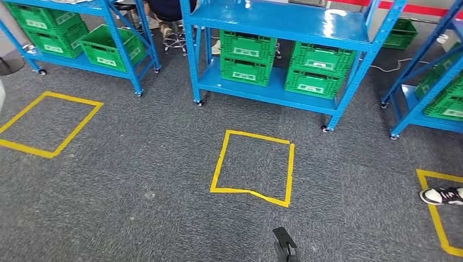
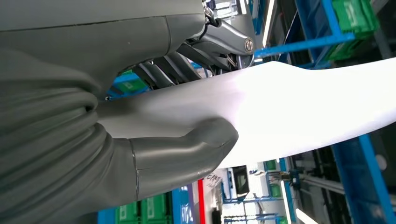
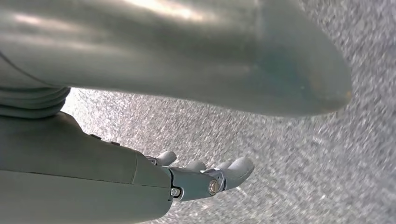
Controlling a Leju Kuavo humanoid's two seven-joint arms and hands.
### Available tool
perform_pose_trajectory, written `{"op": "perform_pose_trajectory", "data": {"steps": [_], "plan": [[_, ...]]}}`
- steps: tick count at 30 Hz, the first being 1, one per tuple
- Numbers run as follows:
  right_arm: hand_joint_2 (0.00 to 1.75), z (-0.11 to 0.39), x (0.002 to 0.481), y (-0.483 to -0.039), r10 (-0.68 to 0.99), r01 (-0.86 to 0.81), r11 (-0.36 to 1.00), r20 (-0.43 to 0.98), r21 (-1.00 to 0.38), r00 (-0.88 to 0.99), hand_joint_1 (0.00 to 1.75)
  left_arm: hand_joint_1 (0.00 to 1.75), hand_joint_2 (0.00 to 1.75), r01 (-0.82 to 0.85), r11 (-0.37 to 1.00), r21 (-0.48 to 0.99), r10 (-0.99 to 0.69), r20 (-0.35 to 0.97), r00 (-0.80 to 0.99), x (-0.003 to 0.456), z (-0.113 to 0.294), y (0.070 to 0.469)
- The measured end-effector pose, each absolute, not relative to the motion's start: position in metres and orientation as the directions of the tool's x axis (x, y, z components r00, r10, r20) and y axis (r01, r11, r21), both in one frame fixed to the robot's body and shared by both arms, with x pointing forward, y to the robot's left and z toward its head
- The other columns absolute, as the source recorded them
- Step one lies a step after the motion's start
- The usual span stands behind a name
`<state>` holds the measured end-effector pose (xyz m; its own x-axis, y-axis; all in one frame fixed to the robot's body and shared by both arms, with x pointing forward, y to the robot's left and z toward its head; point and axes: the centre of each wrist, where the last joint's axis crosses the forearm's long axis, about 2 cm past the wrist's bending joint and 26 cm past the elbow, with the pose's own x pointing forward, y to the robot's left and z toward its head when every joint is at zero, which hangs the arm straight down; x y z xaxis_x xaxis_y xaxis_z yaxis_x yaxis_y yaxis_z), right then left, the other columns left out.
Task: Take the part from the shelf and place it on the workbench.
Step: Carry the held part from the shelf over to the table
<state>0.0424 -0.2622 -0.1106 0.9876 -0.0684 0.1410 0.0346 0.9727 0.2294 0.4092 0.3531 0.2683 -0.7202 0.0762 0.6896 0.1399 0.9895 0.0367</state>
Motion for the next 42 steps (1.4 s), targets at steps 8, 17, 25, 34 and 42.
{"op": "perform_pose_trajectory", "data": {"steps": [8, 17, 25, 34, 42], "plan": [[0.0, -0.111, 0.041, -0.262, -0.075, 0.041, 0.972, 0.14, 0.231, 0.987, 0.0, 1.75, 1.75, 0.149, 0.989, 0.02, 0.093, 0.693, -0.715, 0.411, 0.267, 0.346], [0.0, -0.111, 0.04, -0.263, -0.062, 0.024, 0.971, 0.153, 0.237, 0.986, 0.0, 1.75, 1.75, 0.129, 0.991, 0.029, 0.073, 0.691, -0.719, 0.41, 0.267, 0.354], [0.0, -0.111, 0.041, -0.263, -0.057, 0.018, 0.971, 0.155, 0.239, 0.986, 0.0, 1.75, 1.75, 0.108, 0.993, 0.036, 0.054, 0.688, -0.724, 0.406, 0.265, 0.364], [0.0, -0.111, 0.038, -0.264, -0.046, 0.009, 0.971, 0.149, 0.237, 0.988, 0.0, 1.75, 1.75, 0.09, 0.996, 0.019, 0.052, 0.695, -0.717, 0.401, 0.256, 0.371], [0.0, -0.111, 0.041, -0.264, -0.043, 0.009, 0.973, 0.14, 0.232, 0.989, 0.0, 1.75, 1.75, 0.08, 0.997, 0.019, 0.045, 0.693, -0.719, 0.399, 0.254, 0.381]]}}
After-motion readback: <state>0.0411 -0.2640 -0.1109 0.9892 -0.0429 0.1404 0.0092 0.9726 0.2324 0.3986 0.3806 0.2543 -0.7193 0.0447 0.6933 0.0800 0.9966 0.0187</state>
